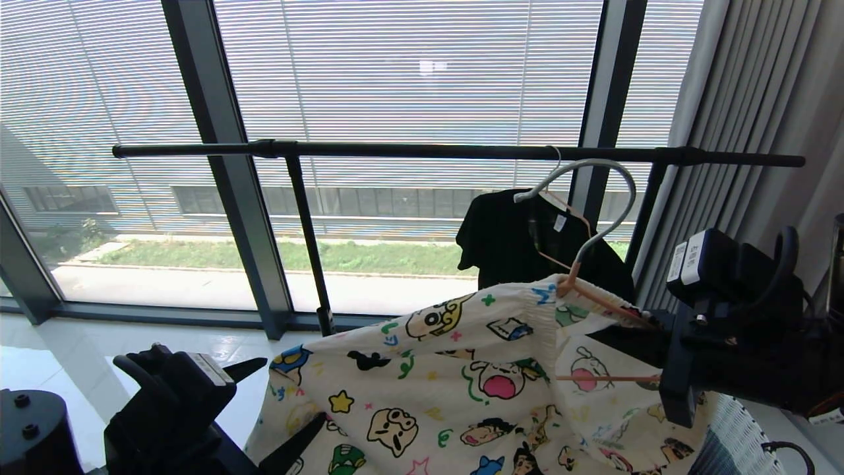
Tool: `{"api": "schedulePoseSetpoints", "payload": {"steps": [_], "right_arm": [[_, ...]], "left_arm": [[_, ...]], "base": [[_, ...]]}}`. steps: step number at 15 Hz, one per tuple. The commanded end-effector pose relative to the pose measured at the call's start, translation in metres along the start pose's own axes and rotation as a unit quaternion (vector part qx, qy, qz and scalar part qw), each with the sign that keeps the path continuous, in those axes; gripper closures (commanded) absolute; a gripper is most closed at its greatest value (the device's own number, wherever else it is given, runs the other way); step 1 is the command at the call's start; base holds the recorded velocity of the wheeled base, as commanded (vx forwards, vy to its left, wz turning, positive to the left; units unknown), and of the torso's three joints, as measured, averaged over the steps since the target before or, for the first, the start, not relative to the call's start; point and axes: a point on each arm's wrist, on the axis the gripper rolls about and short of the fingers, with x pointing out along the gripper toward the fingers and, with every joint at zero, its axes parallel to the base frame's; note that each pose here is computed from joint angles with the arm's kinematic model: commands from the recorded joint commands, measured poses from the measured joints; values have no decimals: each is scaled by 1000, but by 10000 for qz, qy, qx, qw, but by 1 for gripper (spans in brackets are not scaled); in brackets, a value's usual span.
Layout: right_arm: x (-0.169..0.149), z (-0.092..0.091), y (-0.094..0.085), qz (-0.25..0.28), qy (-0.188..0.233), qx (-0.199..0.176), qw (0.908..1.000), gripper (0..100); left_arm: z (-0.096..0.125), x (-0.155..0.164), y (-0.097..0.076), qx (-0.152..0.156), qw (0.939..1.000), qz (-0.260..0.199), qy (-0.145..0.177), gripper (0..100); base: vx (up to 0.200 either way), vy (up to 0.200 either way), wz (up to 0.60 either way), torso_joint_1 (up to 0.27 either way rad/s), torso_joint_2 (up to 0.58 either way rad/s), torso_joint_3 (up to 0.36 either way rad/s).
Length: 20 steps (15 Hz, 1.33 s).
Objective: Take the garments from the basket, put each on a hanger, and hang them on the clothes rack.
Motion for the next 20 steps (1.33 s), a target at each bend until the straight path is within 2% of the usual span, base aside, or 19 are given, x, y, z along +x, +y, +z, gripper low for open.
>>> {"api": "schedulePoseSetpoints", "payload": {"steps": [1,3,5,7,9,15,16,18,20], "right_arm": [[0,0,0,1,-2,-3,10000,100],[0,0,-1,-20,6,9,10000,100],[0,0,-1,-40,-4,178,9998,100],[2,1,-4,-141,-106,309,9994,100],[5,0,-8,-241,-147,395,9988,100],[7,-1,-8,-238,-116,402,9988,100],[7,-1,-8,-238,-116,402,9988,100],[9,-3,-8,-234,-62,420,9988,100],[9,-5,-7,-230,-7,467,9986,100]], "left_arm": [[-1,1,0,-7,10000,-1,46,100],[-4,1,6,-124,9996,207,136,100],[-22,-2,18,-245,9958,668,584,100],[-34,-2,25,-180,9910,921,954,100],[-41,-1,32,-234,9862,1123,1190,100],[-36,-4,27,-150,9895,1039,994,100],[-37,-5,27,-147,9885,1099,1028,0],[-38,-8,28,-140,9835,1395,1143,0],[-37,-11,29,-137,9808,1593,1118,0]], "base": [[0,0,0,0,0,0],[0,0,0,0,0,0],[0,0,0,0,0,0],[0,0,0,0,0,0],[0,0,0,0,0,0],[0,0,0,0,0,0],[0,0,0,0,0,0],[0,0,0,0,0,0],[0,0,0,0,0,0]]}}
